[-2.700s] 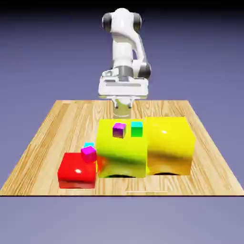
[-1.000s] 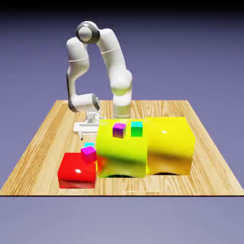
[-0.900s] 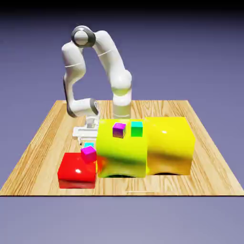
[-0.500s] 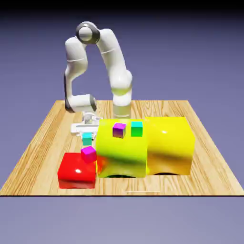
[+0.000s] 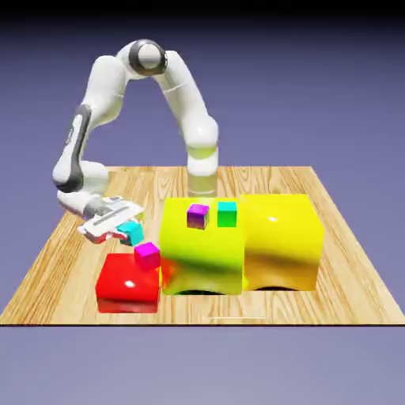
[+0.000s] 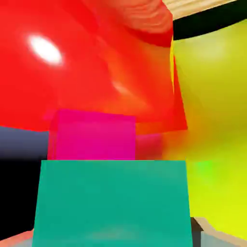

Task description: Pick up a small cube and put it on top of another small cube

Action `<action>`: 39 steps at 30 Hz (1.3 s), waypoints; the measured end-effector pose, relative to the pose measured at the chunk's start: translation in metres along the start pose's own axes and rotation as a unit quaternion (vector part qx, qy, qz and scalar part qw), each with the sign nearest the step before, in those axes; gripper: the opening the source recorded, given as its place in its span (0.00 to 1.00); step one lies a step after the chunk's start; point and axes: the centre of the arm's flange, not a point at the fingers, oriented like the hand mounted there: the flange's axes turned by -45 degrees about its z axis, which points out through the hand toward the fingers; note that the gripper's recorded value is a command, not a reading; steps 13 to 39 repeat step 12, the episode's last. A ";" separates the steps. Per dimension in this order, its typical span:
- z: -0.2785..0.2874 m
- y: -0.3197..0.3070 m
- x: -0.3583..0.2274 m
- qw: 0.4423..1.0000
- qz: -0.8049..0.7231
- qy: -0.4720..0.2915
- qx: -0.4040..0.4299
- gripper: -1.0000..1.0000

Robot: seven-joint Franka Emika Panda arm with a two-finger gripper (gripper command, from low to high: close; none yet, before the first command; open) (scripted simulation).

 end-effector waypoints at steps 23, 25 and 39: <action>0.066 -0.043 -0.023 0.992 -0.022 0.058 -0.113 1.00; 0.066 -0.043 -0.023 0.992 -0.022 0.058 -0.113 1.00; 0.066 -0.043 -0.023 0.992 -0.022 0.058 -0.113 1.00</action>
